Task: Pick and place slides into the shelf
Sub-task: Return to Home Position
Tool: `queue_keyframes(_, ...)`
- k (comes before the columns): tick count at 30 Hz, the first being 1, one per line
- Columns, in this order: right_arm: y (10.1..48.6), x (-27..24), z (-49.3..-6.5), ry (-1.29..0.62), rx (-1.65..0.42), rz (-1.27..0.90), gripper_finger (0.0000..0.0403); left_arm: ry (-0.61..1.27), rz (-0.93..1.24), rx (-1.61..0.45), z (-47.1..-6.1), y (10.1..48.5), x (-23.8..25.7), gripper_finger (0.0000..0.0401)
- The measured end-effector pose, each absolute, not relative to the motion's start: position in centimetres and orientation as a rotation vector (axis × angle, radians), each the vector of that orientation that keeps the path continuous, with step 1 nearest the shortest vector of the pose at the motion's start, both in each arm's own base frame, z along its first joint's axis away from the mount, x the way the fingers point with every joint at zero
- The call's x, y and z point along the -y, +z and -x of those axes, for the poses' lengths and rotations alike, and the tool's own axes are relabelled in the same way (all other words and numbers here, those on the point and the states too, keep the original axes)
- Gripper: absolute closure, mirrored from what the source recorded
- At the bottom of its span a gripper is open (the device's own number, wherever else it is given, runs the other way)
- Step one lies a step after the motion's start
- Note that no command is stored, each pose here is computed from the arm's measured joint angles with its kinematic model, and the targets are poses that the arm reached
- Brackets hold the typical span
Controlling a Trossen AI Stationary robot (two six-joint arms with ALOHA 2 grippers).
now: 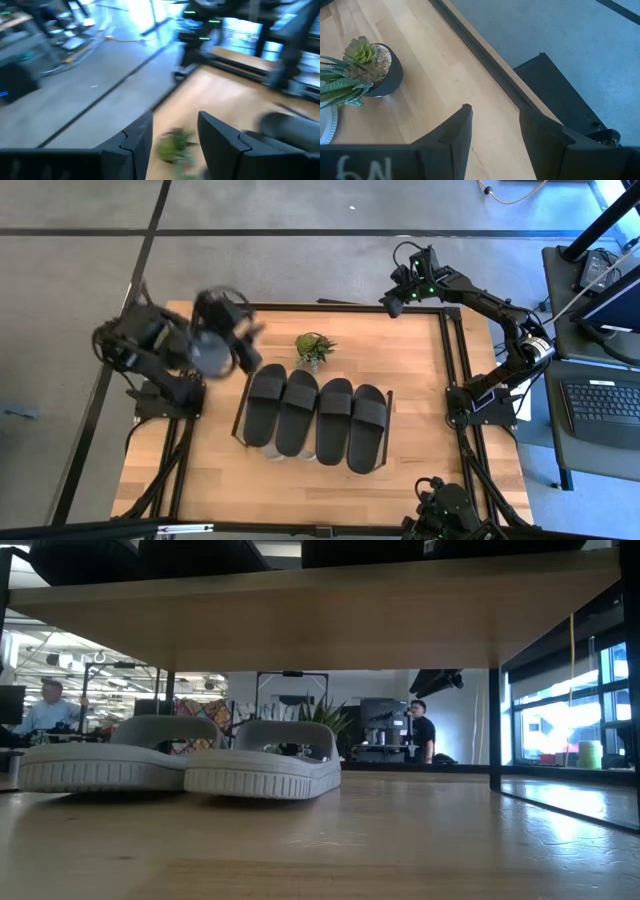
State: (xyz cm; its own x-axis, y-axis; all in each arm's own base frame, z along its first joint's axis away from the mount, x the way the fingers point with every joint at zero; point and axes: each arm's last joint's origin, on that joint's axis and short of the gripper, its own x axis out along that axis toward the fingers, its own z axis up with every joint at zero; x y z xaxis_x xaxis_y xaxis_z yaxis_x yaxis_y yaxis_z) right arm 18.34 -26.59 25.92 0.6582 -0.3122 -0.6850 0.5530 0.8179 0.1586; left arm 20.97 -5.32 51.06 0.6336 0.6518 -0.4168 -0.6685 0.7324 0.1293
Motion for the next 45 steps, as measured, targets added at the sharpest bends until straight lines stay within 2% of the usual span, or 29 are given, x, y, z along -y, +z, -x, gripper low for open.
queue_keyframes(4,25.9,26.6,-18.4,-0.512,-0.685,-0.394,0.0237,0.872,0.048,-0.469,-18.6,51.0,1.9,0.0254)
queue_keyframes(8,26.2,26.7,-18.6,-0.516,-0.641,-0.421,0.0237,0.954,0.045,-0.516,-16.9,49.4,0.0,0.0254)
queue_keyframes(18,27.9,26.4,-21.0,-0.413,-0.417,-0.437,0.0238,1.174,0.04,-0.53,-14.2,42.6,-4.0,0.0254)
queue_keyframes(27,28.3,24.6,-23.5,-0.337,-0.389,-0.434,0.0238,1.368,0.057,-0.399,-13.5,35.7,-7.8,0.0254)
queue_keyframes(29,28.3,24.2,-23.9,-0.32,-0.392,-0.432,0.0237,1.358,0.069,-0.419,-13.4,34.2,-8.7,0.0254)
queue_keyframes(33,28.3,23.5,-24.6,-0.292,-0.399,-0.427,0.0238,1.223,0.125,-0.425,-13.2,31.8,-10.7,0.0254)
queue_keyframes(41,28.6,21.7,-26.0,-0.231,-0.406,-0.403,0.0237,1.382,0.172,-0.328,-11.1,28.8,-13.7,0.0254)
queue_keyframes(45,30.3,20.1,-26.1,-0.186,-0.363,-0.344,0.0238,1.302,0.184,-0.308,-9.9,28.5,-12.8,0.0254)
